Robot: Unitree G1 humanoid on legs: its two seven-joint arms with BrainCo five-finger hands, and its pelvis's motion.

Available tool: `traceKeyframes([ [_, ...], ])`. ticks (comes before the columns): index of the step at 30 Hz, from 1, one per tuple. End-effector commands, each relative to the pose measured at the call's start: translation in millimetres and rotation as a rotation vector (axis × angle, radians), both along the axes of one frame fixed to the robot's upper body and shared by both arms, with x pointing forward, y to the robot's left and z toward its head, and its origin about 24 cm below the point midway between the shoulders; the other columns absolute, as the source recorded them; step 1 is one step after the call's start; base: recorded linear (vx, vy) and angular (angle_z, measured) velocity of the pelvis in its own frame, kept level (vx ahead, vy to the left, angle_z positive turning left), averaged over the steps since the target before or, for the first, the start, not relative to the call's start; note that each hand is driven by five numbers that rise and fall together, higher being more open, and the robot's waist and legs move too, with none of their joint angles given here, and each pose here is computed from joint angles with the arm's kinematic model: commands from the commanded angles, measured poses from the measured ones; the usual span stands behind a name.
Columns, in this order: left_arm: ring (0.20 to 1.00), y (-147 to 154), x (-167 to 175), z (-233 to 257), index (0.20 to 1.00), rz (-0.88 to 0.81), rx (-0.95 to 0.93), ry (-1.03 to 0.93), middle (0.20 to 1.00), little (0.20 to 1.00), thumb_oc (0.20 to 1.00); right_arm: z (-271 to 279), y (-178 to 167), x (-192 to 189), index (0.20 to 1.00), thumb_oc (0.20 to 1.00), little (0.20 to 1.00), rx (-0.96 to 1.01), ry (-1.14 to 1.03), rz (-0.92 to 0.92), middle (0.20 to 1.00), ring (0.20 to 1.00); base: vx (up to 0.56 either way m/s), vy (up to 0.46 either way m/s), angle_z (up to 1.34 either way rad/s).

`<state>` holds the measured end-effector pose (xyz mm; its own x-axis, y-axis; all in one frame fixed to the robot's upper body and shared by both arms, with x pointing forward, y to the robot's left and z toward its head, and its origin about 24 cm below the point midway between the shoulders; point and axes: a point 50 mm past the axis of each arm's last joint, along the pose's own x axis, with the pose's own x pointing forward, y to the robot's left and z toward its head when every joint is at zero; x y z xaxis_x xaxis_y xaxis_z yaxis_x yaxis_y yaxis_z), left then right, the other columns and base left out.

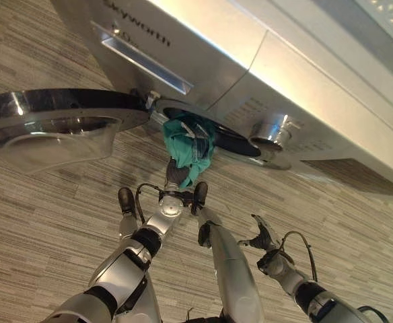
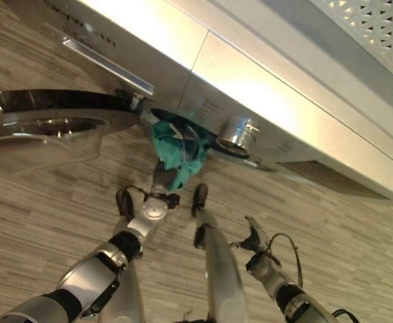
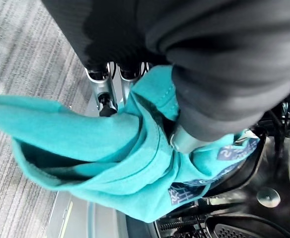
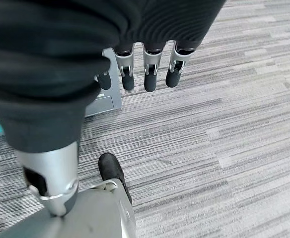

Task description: Grab the laundry basket,head to the washer,open it,put in the laundry and shut it.

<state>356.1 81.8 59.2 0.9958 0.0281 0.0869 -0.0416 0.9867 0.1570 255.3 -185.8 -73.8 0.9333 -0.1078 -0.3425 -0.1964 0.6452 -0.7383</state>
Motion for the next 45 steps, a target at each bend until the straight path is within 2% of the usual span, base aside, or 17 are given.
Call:
traceKeyframes([
  [1,0.200,-19.7,2.9,17.7,0.200,-0.060,-0.060,-0.064,0.200,0.200,0.200,-4.4,9.2,-7.5,1.000,1.000,1.000,0.031,0.005,0.004,1.000,1.000,-0.02,0.017,0.08],
  [8,0.200,-9.9,22.9,57.9,0.200,0.012,-0.137,-0.158,0.200,0.200,0.200,7.2,16.7,6.1,1.000,1.000,1.000,0.046,-0.050,0.028,1.000,1.000,0.00,0.007,0.00],
  [9,0.200,-7.8,29.1,79.4,0.200,0.020,-0.151,-0.219,0.200,0.200,0.200,8.2,16.5,7.3,1.000,1.000,1.000,0.040,-0.052,0.033,1.000,1.000,0.00,0.023,-0.03],
  [10,0.200,-7.8,29.2,79.7,0.200,0.020,-0.151,-0.220,0.200,0.200,0.200,8.3,16.5,7.6,1.000,1.000,1.000,0.040,-0.053,0.033,1.000,1.000,-0.01,0.033,-0.02],
  [14,0.200,5.2,43.2,161.2,0.200,0.068,-0.187,-0.443,0.200,0.200,0.200,13.1,13.4,11.0,1.000,1.000,1.000,0.040,-0.068,0.042,1.000,1.000,-0.01,0.008,0.00],
  [18,0.200,13.3,45.5,189.7,0.200,0.092,-0.208,-0.511,0.200,0.200,0.200,16.0,11.7,13.1,1.000,1.000,1.000,0.042,-0.078,0.045,1.000,1.000,0.00,-0.002,-0.02],
  [20,0.200,25.4,45.9,234.9,0.200,0.128,-0.262,-0.608,0.200,0.200,0.200,21.7,8.0,18.4,1.000,1.000,1.000,0.050,-0.095,0.037,1.000,1.000,0.01,0.003,0.02],
  [22,0.200,25.7,46.0,235.5,0.200,0.128,-0.262,-0.608,0.200,0.200,0.200,22.0,7.9,18.7,1.000,1.000,1.000,0.050,-0.095,0.038,1.000,1.000,0.01,-0.008,0.04],
  [27,0.200,29.8,38.7,281.1,0.200,0.104,-0.705,-0.659,0.200,0.200,0.200,39.5,12.1,32.9,1.000,1.000,1.000,0.085,-0.173,0.025,1.000,1.000,0.00,0.000,0.00],
  [32,0.200,39.1,33.6,311.7,0.200,0.065,-0.874,-0.694,0.200,0.200,0.200,57.4,16.9,41.0,1.000,1.000,1.000,0.126,-0.246,0.053,1.000,1.000,0.02,-0.013,-0.02],
  [36,0.200,59.9,23.6,345.0,0.200,0.059,-0.927,-0.778,0.200,0.200,0.200,67.6,17.3,41.1,1.000,1.000,1.000,0.127,-0.283,0.101,1.000,1.000,0.04,-0.010,-0.13],
  [43,0.200,107.6,6.8,393.3,0.200,0.113,-0.928,-0.845,0.200,0.200,0.200,75.4,-5.4,42.2,1.000,1.000,1.000,0.108,-0.303,0.048,1.000,1.000,0.05,0.005,-0.11],
  [44,0.200,96.4,-29.3,446.1,0.200,-0.015,-0.919,-1.007,0.200,0.200,0.200,87.7,-22.4,47.5,1.000,1.000,1.000,0.083,-0.345,0.007,1.000,1.000,0.08,0.026,-0.06],
  [45,0.200,94.5,-30.5,447.9,0.200,-0.020,-0.920,-1.010,0.200,0.200,0.200,89.1,-23.0,48.0,1.000,1.000,1.000,0.085,-0.349,0.004,1.000,1.000,0.08,-0.001,-0.01],
])
